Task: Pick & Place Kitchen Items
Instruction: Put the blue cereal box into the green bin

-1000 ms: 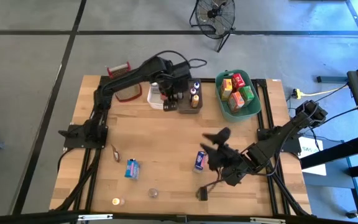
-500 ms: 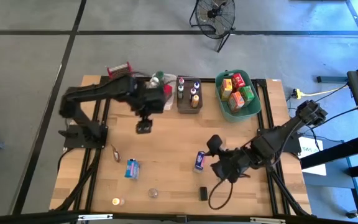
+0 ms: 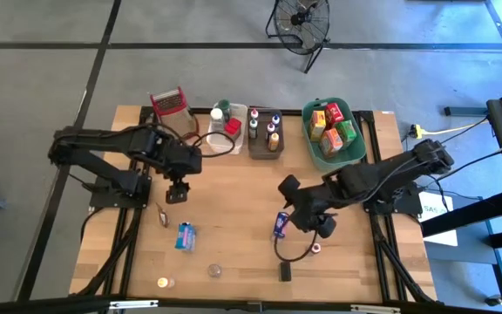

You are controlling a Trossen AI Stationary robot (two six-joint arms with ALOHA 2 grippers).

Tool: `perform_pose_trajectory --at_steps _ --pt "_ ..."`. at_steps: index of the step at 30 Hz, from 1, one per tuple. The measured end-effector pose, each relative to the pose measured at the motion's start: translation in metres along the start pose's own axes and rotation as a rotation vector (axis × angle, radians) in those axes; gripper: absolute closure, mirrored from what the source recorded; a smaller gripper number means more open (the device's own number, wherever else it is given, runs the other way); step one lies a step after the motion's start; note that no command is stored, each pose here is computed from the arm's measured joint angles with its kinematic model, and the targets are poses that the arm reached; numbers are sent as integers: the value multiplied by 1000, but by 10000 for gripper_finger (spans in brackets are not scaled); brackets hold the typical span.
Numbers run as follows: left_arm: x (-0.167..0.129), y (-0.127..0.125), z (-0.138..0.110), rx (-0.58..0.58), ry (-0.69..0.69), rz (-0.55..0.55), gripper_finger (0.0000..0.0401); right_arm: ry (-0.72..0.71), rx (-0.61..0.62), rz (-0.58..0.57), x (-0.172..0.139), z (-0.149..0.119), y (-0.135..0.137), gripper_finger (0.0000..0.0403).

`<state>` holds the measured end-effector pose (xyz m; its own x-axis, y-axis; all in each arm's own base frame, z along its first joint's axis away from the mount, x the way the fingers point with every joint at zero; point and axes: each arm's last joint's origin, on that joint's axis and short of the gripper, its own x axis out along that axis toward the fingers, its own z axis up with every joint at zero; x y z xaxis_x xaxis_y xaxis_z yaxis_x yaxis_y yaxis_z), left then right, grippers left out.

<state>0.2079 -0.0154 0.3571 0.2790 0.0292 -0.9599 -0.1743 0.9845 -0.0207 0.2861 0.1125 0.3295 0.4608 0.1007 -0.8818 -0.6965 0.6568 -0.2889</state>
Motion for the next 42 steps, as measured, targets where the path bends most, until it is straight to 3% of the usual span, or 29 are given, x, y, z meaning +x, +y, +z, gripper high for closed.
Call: perform_pose_trajectory --at_steps 8,13,23,42 --pt "12 3 -8 -28 4 10 136 61 -137 46 39 13 -4 153" --pt "16 3 -9 -39 18 9 136 90 -212 137 58 17 -1 153" --pt "16 3 -9 -56 10 6 136 139 -315 156 75 15 -2 153" --pt "16 2 -7 -30 -12 7 136 116 -300 185 78 15 -5 153"
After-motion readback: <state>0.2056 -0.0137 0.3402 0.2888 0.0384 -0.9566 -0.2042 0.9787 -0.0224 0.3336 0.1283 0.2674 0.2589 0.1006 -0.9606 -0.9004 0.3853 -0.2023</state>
